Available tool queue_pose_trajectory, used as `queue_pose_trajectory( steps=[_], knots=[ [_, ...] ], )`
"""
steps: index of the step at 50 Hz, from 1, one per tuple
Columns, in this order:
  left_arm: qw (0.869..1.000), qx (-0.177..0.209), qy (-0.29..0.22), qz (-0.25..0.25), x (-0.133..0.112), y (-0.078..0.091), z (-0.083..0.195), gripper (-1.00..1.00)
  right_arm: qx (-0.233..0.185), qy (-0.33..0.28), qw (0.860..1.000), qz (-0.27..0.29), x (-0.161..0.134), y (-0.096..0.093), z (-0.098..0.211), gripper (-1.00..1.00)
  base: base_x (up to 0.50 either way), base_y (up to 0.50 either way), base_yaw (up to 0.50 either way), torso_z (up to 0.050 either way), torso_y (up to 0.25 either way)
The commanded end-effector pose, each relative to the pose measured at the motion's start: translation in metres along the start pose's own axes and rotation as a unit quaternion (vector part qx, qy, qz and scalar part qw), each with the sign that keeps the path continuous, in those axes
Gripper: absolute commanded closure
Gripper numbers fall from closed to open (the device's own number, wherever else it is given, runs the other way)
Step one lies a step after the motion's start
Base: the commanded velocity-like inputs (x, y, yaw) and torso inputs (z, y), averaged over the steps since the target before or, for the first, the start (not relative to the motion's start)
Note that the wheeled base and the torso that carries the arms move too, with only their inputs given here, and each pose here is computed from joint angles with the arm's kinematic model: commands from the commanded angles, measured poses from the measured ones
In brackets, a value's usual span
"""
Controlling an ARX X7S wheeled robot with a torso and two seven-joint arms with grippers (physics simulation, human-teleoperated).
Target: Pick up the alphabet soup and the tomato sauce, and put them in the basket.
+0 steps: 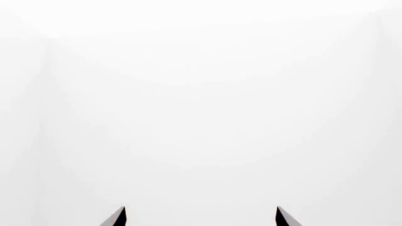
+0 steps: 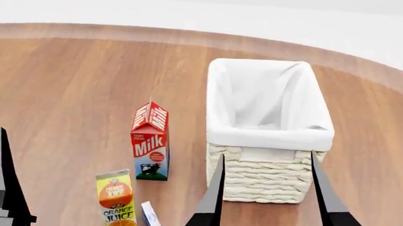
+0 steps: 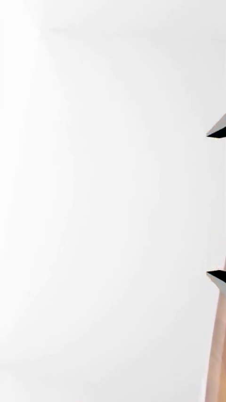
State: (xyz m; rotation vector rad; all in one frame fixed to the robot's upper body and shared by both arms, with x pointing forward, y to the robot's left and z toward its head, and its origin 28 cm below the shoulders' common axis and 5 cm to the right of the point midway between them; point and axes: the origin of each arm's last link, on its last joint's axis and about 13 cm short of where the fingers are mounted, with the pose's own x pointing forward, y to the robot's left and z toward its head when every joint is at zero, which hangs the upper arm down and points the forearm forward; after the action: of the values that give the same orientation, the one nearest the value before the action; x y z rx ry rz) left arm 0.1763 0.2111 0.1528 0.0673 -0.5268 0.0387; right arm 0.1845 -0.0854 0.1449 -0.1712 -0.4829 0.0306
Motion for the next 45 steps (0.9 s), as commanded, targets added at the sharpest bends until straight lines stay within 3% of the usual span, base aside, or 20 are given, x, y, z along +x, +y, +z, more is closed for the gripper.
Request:
queue_pose_trajectory(
  steps=[1,45],
  knots=[
    [1.000,0.000,0.001,0.000,0.0001,0.0001,-0.0002,-1.00,-0.001,-0.001,1.000,0.002,-0.0003,0.0006,-0.0004,-1.00,0.26,0.00,0.00,0.000,0.000],
    [1.000,0.000,0.002,-0.002,-0.0007,-0.0004,-0.0012,-1.00,-0.007,-0.003,1.000,0.009,-0.0010,0.0021,0.0003,-1.00,0.28,0.00,0.00,0.000,0.000]
  ],
)
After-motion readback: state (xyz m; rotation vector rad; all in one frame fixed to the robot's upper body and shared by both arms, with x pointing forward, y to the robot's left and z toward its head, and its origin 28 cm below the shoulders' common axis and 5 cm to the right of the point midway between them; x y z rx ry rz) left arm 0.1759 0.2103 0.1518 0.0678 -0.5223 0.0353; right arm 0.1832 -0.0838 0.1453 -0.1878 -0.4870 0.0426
